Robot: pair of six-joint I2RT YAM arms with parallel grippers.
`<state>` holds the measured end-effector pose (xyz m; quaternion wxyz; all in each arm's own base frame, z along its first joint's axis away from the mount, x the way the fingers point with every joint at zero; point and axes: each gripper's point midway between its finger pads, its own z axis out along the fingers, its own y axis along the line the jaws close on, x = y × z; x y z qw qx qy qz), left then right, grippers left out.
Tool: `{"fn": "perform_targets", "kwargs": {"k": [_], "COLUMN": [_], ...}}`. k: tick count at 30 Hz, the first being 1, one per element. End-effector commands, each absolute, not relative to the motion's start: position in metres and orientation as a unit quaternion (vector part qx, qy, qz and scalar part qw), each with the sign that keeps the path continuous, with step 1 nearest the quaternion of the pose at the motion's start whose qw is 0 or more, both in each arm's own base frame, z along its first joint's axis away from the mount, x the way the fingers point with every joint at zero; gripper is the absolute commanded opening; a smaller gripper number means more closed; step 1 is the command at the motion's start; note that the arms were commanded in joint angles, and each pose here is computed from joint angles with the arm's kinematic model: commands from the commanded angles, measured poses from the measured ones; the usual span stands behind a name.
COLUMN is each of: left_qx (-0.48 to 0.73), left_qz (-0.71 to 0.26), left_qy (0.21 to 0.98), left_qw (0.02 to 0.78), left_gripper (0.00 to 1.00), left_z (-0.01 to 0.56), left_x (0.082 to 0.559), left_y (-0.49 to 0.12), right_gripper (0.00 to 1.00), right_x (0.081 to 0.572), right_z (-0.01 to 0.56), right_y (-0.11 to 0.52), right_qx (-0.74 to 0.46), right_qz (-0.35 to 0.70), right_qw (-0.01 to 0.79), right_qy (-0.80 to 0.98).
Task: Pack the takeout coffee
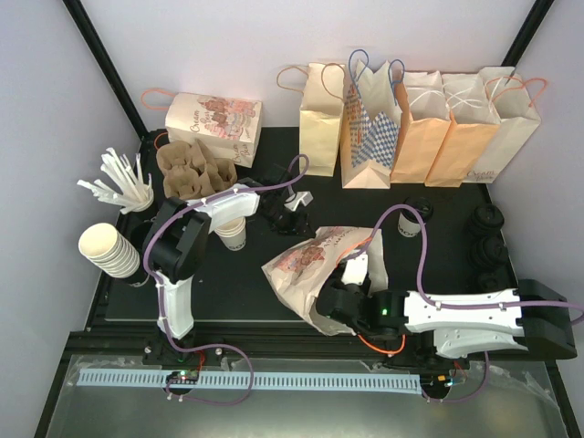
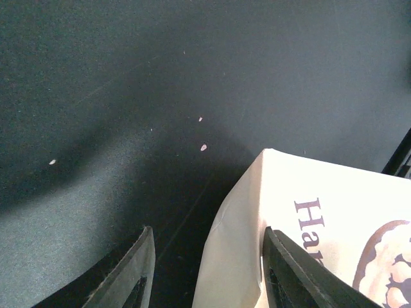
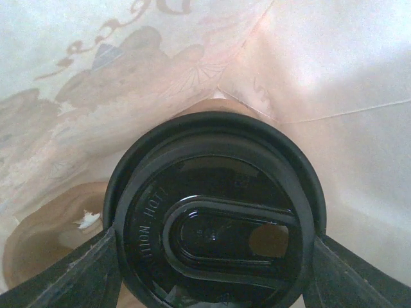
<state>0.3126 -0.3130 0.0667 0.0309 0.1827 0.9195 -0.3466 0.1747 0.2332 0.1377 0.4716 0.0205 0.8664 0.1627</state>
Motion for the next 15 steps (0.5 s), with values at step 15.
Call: {"fn": "perform_targets", "kwargs": {"k": [15], "left_qx": [0.187], "left_qz": [-0.389], "left_qy": [0.902], "left_qw": [-0.015], "left_gripper": [0.4], "left_z": [0.055], "left_x": [0.301], "left_y": [-0.328], "right_gripper": [0.33], "right_x": [0.18], "right_z": [0.114], "right_y": [0.237], "right_qx": [0.042], "right_qz": [0.199], "right_qw": [0.446], "right_qy": [0.871]}}
